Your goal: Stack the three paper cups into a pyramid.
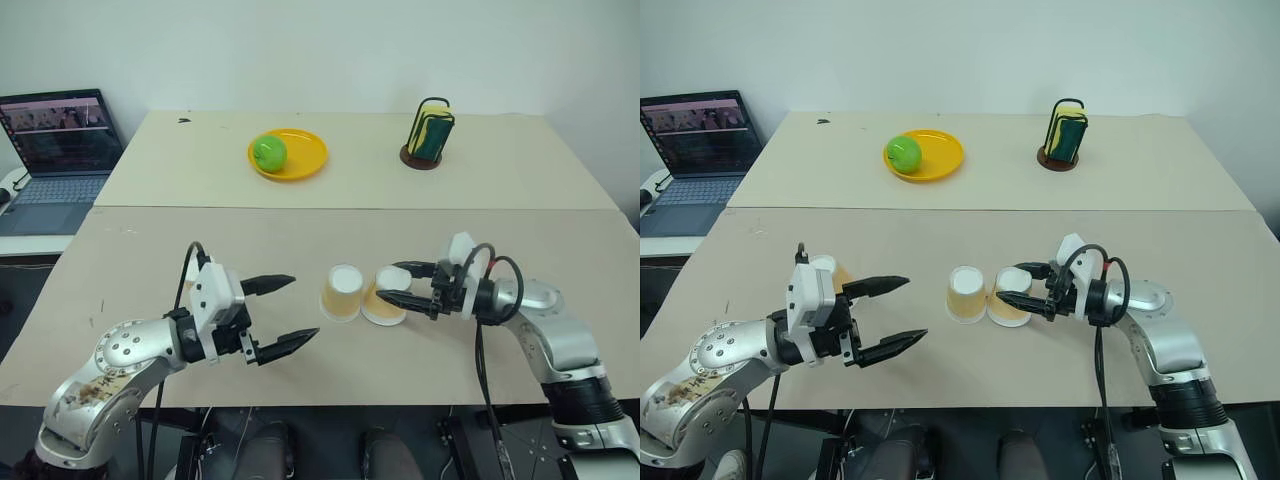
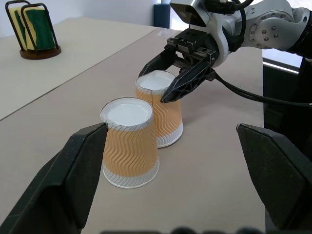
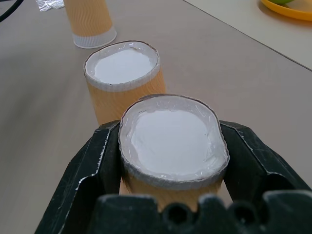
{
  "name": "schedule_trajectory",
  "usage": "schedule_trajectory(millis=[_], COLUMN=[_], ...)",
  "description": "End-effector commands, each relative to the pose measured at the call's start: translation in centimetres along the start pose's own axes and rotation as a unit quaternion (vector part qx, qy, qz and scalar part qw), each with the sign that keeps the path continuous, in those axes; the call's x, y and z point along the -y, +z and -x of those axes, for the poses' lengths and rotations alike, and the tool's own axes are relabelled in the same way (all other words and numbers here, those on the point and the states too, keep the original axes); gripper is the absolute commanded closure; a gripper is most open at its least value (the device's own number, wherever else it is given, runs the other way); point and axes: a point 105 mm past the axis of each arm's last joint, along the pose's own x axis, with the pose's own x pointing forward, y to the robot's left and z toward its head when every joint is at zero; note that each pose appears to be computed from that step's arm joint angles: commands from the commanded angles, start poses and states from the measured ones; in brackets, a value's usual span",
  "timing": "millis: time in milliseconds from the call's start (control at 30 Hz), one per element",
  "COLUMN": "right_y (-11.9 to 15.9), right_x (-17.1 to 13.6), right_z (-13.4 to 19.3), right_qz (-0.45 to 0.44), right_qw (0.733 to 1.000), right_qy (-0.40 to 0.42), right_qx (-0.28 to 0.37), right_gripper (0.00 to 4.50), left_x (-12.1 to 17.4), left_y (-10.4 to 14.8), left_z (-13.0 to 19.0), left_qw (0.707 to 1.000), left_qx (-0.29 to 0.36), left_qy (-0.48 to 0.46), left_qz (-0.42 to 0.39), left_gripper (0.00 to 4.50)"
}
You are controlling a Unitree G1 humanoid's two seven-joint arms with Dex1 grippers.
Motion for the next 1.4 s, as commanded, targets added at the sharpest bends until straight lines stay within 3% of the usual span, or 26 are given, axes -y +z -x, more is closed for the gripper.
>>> schedule_trajectory(millis=[33,133,200,333,1400], right_y=[0.6,0.6,0.6,0.7,1.6], right_x=[0.2,0.3,0.2,0.4,-0.7], right_z=[0.0,0.0,0.1,0.1,2.0], right_qz=[0.015,0.012,-0.001,0.008,0.003], right_qw=[1.0,1.0,1.0,1.0,1.0], right_qy=[-0.006,-0.007,-0.005,-0.009,-0.003], right_qx=[0.01,0.011,0.014,0.014,0.004], right_gripper=[1.9,1.9,0.92,0.04,0.04], left_x=[0.4,0.4,0.4,0.4,0.4], left_y=[1.1,1.0,1.0,0.9,0.9], left_z=[0.0,0.1,0.2,0.2,0.0], left_qw=[1.0,1.0,1.0,1.0,1.0], left_qx=[0.01,0.009,0.008,0.008,0.013], left_qy=[-0.008,-0.007,-0.006,-0.006,-0.01], left_qz=[-0.018,-0.017,-0.016,-0.016,-0.011], left_gripper=[0.0,0.0,0.0,0.0,0.0])
